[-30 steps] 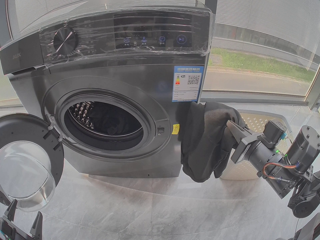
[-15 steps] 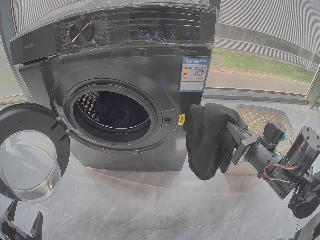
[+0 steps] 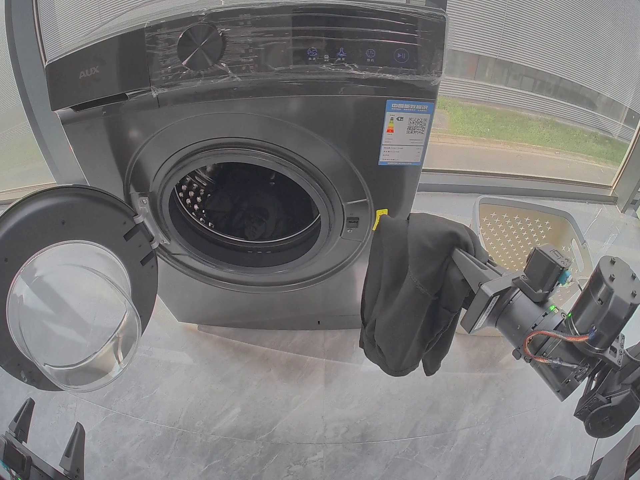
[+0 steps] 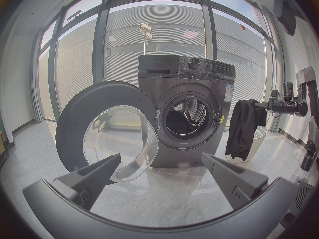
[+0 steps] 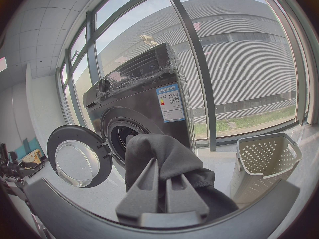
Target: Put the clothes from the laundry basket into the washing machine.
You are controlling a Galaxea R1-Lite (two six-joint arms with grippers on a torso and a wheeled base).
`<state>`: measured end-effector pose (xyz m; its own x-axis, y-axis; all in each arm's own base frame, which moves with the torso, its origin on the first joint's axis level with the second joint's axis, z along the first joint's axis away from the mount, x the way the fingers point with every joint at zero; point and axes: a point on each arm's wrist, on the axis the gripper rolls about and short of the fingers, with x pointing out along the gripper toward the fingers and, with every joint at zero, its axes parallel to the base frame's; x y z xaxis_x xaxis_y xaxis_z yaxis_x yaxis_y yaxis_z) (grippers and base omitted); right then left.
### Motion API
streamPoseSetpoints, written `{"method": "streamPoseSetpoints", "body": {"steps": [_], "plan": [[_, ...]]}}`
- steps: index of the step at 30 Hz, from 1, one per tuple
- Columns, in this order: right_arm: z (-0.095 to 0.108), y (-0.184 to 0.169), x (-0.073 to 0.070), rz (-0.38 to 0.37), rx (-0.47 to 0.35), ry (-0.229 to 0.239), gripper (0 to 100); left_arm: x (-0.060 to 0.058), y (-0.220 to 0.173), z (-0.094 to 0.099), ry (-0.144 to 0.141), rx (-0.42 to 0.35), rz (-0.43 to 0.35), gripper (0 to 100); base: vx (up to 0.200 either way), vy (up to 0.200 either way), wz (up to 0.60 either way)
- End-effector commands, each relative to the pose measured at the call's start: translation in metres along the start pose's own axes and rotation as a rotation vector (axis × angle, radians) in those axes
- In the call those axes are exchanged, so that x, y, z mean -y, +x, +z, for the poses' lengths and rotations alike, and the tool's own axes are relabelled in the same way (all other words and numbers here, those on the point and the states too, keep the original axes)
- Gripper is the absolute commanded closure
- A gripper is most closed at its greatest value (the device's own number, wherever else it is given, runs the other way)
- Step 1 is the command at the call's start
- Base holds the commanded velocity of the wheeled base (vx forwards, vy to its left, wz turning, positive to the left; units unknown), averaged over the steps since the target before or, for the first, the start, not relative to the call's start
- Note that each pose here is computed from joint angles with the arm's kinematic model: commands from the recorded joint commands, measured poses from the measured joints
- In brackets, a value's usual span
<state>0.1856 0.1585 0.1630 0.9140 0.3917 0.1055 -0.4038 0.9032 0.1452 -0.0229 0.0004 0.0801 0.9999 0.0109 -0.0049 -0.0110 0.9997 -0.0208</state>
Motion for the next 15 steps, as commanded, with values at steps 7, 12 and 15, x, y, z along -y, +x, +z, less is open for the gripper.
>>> {"method": "streamPoseSetpoints", "body": {"steps": [7,12,15], "plan": [[-0.0021,0.0003,-0.0003,0.000,-0.007,-0.002,100,-0.0001,-0.0003,-0.0040,-0.001,0.003,0.000,0,0.000,0.200,0.00],[-0.0012,0.0000,-0.0002,0.001,-0.004,-0.001,100,-0.0001,-0.0004,-0.0036,-0.001,0.005,0.000,0,0.000,0.160,0.00],[-0.0012,0.0000,-0.0002,0.001,-0.004,-0.001,100,-0.0001,-0.0004,-0.0036,-0.001,0.005,0.000,0,0.000,0.000,0.00]]}}
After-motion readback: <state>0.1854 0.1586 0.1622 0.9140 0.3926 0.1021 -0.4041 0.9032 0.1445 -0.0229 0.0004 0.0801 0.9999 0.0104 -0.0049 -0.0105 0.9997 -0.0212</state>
